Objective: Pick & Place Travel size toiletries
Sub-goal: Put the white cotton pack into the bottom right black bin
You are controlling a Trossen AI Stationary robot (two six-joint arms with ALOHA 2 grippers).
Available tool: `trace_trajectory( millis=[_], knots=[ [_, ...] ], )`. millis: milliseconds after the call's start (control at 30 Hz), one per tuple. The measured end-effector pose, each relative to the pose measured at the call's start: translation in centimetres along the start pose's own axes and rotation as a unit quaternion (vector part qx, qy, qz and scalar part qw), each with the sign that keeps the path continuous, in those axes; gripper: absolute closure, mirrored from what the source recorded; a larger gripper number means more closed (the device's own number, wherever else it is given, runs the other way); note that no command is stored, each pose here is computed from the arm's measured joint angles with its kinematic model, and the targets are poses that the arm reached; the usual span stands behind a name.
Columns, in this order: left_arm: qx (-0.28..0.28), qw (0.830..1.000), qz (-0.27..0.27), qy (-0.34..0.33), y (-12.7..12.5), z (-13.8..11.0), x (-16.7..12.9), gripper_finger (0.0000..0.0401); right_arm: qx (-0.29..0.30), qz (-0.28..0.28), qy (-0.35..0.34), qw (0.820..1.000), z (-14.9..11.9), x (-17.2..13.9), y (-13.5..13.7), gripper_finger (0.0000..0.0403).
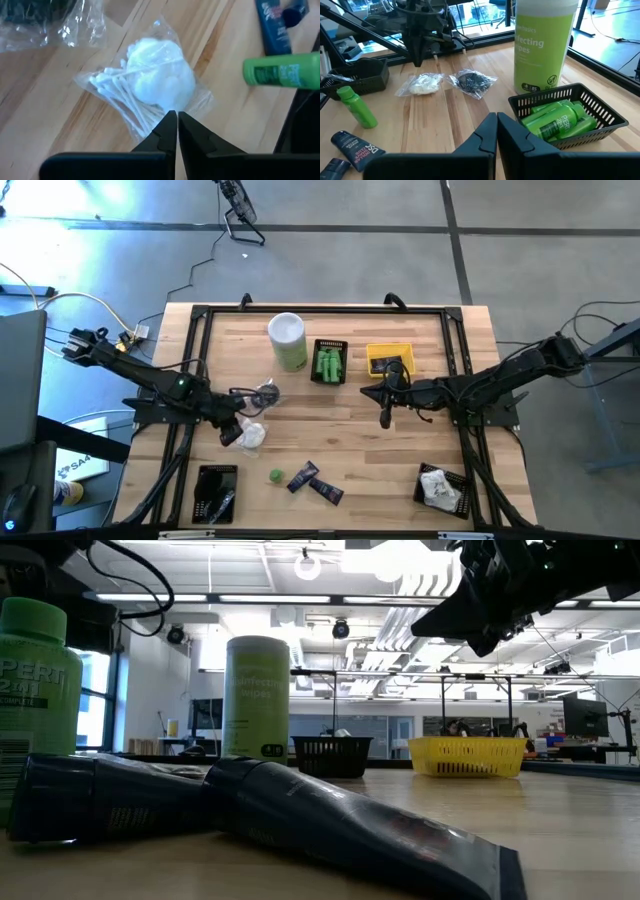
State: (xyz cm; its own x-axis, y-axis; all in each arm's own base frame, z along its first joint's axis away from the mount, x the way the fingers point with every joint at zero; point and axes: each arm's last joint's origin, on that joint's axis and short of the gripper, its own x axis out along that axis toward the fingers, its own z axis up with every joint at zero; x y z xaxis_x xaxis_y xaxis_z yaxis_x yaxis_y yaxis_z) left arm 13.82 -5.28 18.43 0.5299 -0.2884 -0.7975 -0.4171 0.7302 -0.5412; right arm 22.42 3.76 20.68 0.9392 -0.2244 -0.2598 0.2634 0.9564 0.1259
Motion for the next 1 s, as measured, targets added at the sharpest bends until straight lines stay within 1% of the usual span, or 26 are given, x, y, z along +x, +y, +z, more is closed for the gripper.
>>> trace_trajectory(
  millis=[300, 433, 533, 667, 833, 1000],
  knots=[
    [-0.002, 1.0, 0.01, 0.011, 0.2, -0.2, 0.0, 0.0383, 0.0, 0.0, 0.002, 1.0, 0.0, 0.0, 0.0, 0.04],
    [-0.027, 0.999, 0.032, 0.024, 0.6, -0.4, 0.0, 0.0371, -0.001, -0.001, 0.004, 1.0, -0.1, 0.0, 0.0, 0.04],
    [-0.04, 0.997, 0.053, 0.035, 1.0, -0.7, -0.1, 0.0344, -0.003, -0.003, 0.01, 1.0, -0.2, 0.0, -0.1, 0.04],
    [-0.04, 0.997, 0.062, 0.03, 1.1, -0.7, -0.1, 0.0294, -0.006, -0.004, 0.015, 1.0, -0.3, 0.0, -0.1, 0.04],
    [-0.036, 0.998, 0.055, 0.025, 1.0, -0.6, -0.1, 0.0234, -0.006, -0.004, 0.015, 1.0, -0.3, 0.0, -0.1, 0.04],
    [-0.034, 0.998, 0.044, 0.018, 0.8, -0.5, 0.0, 0.0186, -0.006, -0.005, 0.017, 1.0, -0.4, 0.0, -0.1, 0.0399]
  ],
)
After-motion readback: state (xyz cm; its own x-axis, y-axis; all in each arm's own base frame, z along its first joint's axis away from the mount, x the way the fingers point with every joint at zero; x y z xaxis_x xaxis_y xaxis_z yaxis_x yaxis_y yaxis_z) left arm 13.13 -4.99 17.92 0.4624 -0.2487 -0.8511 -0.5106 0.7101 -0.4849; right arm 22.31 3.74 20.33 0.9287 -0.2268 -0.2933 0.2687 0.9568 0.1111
